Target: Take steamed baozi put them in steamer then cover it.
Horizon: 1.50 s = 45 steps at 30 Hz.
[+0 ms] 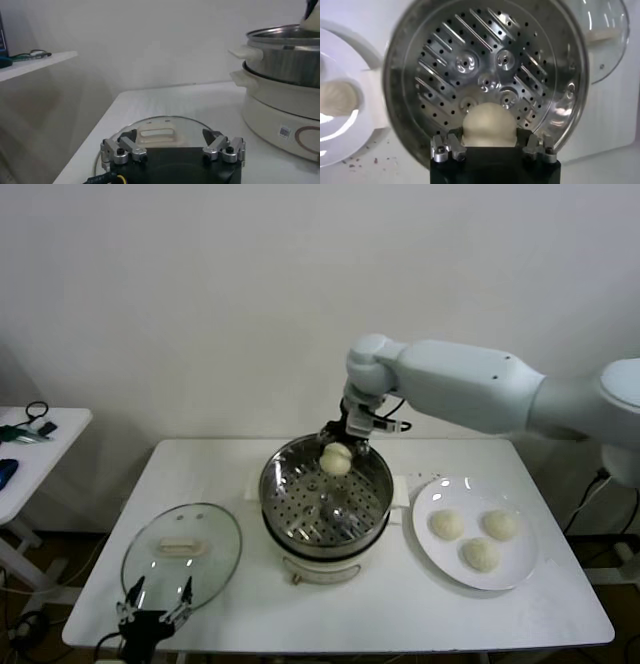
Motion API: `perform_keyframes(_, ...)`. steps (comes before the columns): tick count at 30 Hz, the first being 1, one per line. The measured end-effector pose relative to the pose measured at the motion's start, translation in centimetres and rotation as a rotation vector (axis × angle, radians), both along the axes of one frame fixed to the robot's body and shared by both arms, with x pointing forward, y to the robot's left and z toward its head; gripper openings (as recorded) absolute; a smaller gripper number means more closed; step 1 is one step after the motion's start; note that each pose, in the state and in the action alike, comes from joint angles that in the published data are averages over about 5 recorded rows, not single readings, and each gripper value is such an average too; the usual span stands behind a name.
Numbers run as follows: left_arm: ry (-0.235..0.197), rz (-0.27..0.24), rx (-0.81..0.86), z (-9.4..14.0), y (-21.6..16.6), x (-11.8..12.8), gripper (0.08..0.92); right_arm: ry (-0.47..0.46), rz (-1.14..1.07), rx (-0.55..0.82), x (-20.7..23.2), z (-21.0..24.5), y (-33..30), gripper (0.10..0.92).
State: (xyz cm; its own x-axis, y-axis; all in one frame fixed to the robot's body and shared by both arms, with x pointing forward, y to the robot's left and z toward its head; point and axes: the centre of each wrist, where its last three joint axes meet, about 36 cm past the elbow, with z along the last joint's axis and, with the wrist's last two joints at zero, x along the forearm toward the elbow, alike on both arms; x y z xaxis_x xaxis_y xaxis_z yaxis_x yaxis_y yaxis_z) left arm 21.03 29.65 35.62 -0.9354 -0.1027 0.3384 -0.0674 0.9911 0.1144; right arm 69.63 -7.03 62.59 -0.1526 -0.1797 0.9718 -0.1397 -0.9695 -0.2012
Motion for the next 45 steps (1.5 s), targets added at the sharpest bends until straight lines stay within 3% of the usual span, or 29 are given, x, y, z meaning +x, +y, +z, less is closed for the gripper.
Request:
perform_keyframes(11,-0.006,0.002,-0.003,-0.1,-0.1,0.3,0.823,0.005,0.004,0.005,1.6,-3.1,1.4,0.708)
perform_keyframes(16,-0.007,0.001,-0.004,-0.1,-0.1,0.3,0.823,0.012,0.008,0.011,1.8,-3.2,1.4,0.788)
perform_keyframes(25,-0.006,0.0,-0.008,-0.1,-0.4,0.3,0.823,0.037,-0.054,0.077,2.1,1.0,-0.1,0.823)
perform_keyframes(35,-0.004,-0.011,-0.009,-0.2,-0.8,0.4,0.823,0.087,-0.494,0.171,0.9,9.7,-11.0,0.823)
perform_keyframes(45,-0.019,-0.012,-0.016,0.3,-0.9,0.8,0.823,0.178,-1.019,0.194,-3.6,5.1,-23.0,0.823)
